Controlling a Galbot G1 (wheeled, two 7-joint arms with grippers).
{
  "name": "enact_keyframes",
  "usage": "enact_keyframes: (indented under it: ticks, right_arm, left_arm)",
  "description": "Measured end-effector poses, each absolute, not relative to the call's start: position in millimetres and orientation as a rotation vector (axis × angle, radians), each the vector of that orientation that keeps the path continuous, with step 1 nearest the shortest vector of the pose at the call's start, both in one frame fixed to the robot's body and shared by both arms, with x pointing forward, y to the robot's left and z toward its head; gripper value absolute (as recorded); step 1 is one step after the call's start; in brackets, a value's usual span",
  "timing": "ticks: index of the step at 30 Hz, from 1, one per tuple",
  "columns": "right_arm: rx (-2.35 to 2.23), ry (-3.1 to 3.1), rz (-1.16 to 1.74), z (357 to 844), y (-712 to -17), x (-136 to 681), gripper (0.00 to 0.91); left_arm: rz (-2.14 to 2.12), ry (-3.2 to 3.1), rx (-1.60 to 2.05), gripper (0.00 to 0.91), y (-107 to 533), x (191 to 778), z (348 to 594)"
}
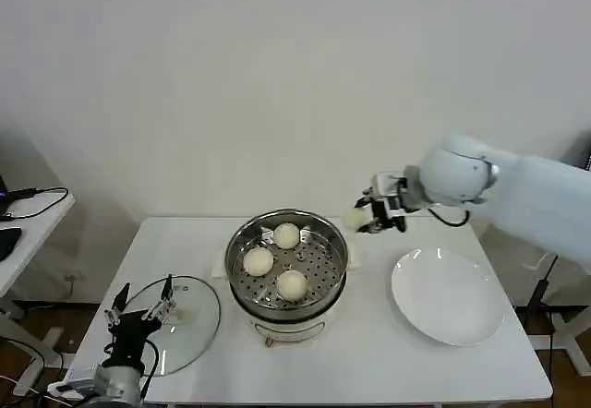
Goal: Take steamed baozi put them in steamer then cover it.
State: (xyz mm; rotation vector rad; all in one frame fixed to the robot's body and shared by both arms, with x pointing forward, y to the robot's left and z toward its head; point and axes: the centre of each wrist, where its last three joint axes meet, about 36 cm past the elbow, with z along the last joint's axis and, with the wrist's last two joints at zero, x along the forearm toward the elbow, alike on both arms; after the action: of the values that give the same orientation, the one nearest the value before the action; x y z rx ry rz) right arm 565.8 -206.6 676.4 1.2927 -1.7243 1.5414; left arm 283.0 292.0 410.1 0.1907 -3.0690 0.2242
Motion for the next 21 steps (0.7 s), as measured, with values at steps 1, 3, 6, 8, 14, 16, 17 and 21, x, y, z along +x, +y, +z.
enact_keyframes:
  ticks: [1,3,6,8,14,16,17,21]
  right_arm:
    - [1.294,-1.727,1.529,675.6,-200.3,566.5,0.514]
    - [1.298,-1.728,1.503,673.2,-187.9,567.6,0.514]
    - [1.301,-1.719,1.473,666.2,-171.2,570.1,0.514]
    - [1.304,-1.712,1.452,661.2,-160.9,572.1,0.514]
    - [1.300,-1.698,1.418,646.5,-135.7,578.9,0.514]
    - [1.296,-1.691,1.410,641.5,-130.8,580.7,0.514]
    - [1.293,-1.687,1.406,638.4,-128.5,581.7,0.514]
    - [1.284,-1.674,1.392,628.7,-122.7,585.3,0.514]
  left_arm:
    - [0.225,-3.071,0.192,0.907,292.1,283.6,410.2]
    - [0.228,-3.072,0.196,0.907,292.1,284.6,410.1]
    - [0.232,-3.072,0.202,0.907,291.9,285.2,409.1]
    - [0.236,-3.074,0.203,0.907,291.5,285.1,408.7]
    - [0.242,-3.074,0.205,0.907,291.7,284.8,406.2]
    - [0.243,-3.075,0.206,0.907,291.8,284.7,405.8]
    - [0.244,-3.075,0.207,0.907,291.7,284.8,405.8]
    - [0.246,-3.078,0.205,0.907,291.3,285.7,406.2]
